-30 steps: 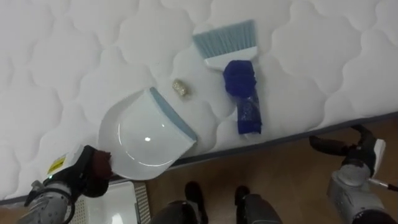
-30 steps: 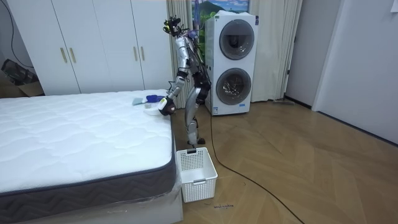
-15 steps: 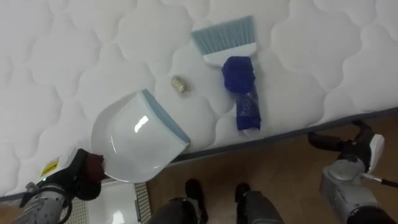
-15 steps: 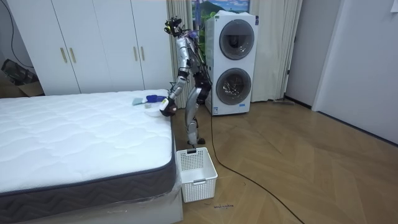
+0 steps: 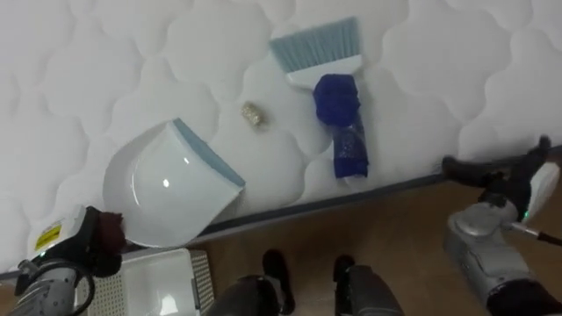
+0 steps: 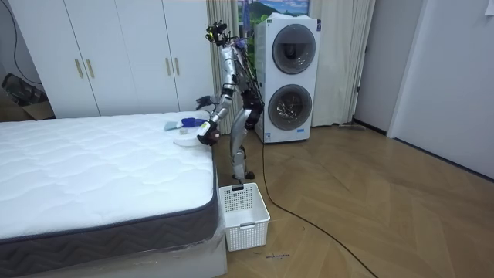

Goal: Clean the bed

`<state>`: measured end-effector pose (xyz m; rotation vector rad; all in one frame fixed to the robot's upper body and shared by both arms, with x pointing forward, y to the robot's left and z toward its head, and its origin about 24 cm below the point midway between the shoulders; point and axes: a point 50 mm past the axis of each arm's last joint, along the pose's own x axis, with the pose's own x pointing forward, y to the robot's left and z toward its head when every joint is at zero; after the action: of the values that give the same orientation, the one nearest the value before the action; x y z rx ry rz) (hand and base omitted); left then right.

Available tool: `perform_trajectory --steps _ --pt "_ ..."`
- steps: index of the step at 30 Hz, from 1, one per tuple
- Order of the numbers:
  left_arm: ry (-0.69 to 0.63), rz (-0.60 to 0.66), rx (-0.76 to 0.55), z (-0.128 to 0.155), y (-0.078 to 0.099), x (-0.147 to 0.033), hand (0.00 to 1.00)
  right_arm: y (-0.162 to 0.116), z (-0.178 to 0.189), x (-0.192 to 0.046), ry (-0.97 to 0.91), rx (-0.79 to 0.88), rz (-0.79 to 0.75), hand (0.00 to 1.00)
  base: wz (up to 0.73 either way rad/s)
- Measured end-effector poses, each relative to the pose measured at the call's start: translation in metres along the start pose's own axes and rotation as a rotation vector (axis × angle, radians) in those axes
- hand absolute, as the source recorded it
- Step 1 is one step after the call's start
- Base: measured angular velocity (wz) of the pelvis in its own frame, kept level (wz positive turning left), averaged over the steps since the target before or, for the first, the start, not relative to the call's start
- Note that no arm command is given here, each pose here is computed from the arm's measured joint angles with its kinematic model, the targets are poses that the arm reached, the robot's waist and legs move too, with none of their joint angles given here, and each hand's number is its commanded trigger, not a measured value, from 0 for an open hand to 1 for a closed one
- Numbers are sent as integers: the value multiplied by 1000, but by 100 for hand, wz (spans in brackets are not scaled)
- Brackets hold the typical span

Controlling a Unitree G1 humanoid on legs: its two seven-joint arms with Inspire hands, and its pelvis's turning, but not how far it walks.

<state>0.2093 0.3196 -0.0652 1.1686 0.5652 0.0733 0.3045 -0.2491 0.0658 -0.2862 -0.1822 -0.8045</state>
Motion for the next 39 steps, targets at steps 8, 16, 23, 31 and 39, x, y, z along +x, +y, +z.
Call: perform_trajectory --steps 8,16,23,31,39 --pt "13 -18 24 3 -9 -2 100 11 14 -10 -274 -108 86 0 27" --pt "5 -10 21 7 -7 0 100 27 6 -29 -282 -150 234 0 4" --pt "-17 1 13 16 -2 6 100 28 -6 -29 -209 -172 322 0 4" --pt "-48 9 0 24 3 10 100 24 -30 -30 -29 -163 379 0 1" --pt "-104 31 -11 39 10 15 100 16 -54 -30 150 -143 388 0 5"
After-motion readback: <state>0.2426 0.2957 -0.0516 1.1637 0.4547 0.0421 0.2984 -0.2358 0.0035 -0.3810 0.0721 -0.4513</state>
